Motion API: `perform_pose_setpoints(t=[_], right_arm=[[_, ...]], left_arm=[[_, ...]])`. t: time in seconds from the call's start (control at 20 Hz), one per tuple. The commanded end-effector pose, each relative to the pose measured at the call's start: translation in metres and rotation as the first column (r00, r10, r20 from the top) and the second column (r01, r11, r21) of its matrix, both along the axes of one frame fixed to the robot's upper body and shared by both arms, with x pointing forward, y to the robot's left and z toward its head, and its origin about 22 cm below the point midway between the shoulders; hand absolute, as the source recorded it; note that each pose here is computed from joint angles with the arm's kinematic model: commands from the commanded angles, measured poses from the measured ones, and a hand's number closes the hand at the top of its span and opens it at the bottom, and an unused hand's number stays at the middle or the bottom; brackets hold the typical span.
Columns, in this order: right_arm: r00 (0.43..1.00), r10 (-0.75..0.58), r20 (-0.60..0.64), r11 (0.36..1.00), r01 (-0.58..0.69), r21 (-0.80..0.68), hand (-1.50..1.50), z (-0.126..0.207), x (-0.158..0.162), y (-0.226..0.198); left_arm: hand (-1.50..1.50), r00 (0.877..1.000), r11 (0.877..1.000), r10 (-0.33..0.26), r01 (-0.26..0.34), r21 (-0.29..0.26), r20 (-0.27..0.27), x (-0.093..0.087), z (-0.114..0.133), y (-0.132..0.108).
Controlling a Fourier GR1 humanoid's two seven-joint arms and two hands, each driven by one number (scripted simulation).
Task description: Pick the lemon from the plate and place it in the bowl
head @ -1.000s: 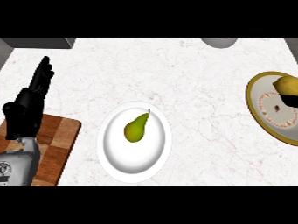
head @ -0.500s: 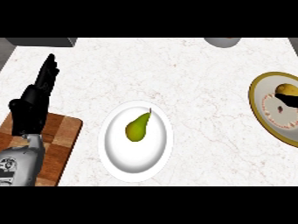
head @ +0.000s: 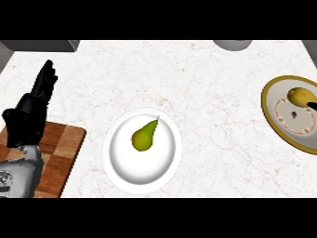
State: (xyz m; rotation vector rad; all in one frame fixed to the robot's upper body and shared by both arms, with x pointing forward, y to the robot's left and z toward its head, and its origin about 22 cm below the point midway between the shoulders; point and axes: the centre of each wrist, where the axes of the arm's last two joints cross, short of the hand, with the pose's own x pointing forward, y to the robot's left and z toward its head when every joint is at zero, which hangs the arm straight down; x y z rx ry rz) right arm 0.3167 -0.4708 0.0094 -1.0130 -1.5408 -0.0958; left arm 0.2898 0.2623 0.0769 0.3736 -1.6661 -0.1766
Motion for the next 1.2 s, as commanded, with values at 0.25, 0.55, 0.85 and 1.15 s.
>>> perform_pose_setpoints(t=[0.25, 0.55, 0.85, 1.15], right_arm=[[0.995, 0.043, 0.087, 0.989, -0.055, 0.137, -1.50, 0.001, -0.067, -0.062], [0.982, 0.141, 0.126, 0.971, -0.162, 0.178, -1.50, -0.014, -0.105, -0.074], [0.966, 0.199, 0.162, 0.959, -0.226, 0.170, -1.50, -0.039, -0.156, -0.077], [0.965, 0.209, 0.158, 0.955, -0.236, 0.180, -1.50, -0.050, -0.170, -0.054]], left_arm=[[0.00, 0.999, 0.999, 0.032, -0.032, 0.004, -0.024, 0.010, 0.004, 0.001], [0.00, 1.000, 1.000, 0.022, -0.022, 0.008, -0.005, -0.008, 0.000, -0.003], [0.00, 1.000, 1.000, 0.022, -0.022, 0.002, -0.022, -0.009, -0.010, 0.003], [0.00, 1.000, 1.000, 0.022, -0.022, 0.006, -0.016, 0.006, 0.008, 0.018]])
